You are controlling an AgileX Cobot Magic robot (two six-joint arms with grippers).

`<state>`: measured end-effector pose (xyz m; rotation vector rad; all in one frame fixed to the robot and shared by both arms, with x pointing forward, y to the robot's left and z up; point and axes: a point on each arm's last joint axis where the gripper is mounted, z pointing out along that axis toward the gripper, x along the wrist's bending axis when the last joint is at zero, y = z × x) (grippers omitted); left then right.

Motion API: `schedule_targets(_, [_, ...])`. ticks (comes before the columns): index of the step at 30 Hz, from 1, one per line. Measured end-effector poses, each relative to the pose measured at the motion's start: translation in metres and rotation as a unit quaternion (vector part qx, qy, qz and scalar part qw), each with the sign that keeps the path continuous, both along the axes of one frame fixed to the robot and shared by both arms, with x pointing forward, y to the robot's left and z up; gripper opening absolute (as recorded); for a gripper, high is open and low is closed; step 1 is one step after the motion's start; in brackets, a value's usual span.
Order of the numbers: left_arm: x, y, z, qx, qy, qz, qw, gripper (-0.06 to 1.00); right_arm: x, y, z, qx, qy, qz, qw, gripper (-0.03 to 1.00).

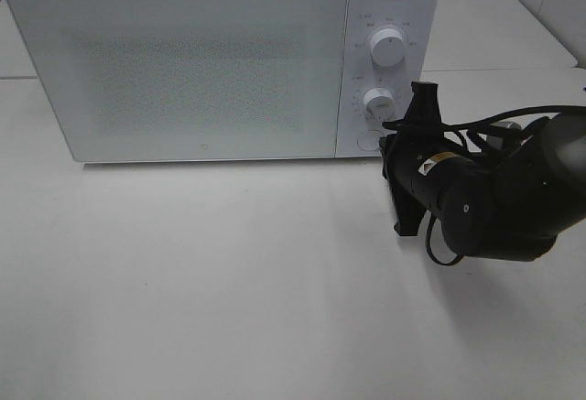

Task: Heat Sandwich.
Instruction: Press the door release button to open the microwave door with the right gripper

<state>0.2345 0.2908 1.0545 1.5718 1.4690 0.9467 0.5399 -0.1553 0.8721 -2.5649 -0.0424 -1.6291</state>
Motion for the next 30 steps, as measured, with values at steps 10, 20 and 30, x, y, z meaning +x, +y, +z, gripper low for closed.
schedule_targets(10, [0.000,0.000,0.000,0.000,0.000,0.000,1.000,0.99,0.018,0.008,-0.012,-0.001,0.001,0.001,1.000,0.01])
schedule_targets(20, [0.000,0.000,0.000,0.000,0.000,0.000,1.000,0.99,0.034,0.009,-0.023,-0.001,0.005,-0.006,1.000,0.01])
schedule_targets(30, [0.000,0.000,0.000,0.000,0.000,0.000,1.000,0.99,0.038,0.006,-0.023,-0.001,-0.004,-0.018,1.000,0.01])
